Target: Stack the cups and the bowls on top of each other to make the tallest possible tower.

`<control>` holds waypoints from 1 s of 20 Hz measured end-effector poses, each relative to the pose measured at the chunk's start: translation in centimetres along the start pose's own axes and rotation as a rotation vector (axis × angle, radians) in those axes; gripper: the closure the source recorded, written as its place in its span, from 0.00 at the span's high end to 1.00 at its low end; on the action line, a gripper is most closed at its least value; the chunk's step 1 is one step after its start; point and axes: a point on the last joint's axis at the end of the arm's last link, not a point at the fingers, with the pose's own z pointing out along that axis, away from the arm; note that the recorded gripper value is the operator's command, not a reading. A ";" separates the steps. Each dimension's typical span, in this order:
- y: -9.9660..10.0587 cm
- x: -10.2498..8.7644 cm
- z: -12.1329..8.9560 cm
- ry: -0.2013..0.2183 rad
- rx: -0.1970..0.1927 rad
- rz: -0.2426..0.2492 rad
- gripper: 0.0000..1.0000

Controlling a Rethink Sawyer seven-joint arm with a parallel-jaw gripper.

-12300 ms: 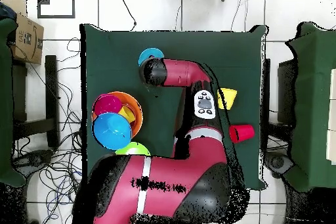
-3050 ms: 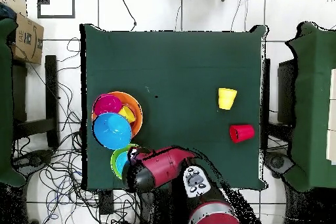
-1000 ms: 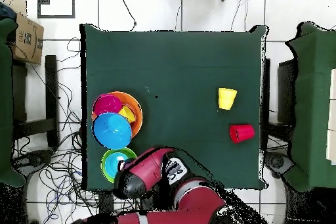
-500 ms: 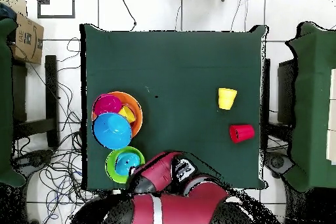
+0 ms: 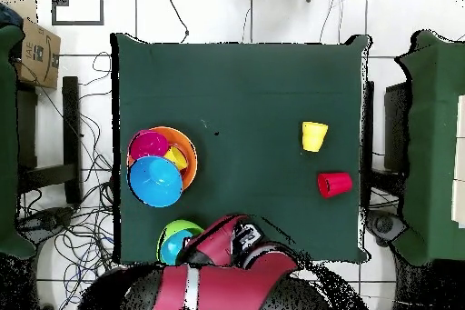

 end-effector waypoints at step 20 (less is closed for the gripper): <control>0.5 -1.0 -1.6 -0.069 0.030 0.006 0.00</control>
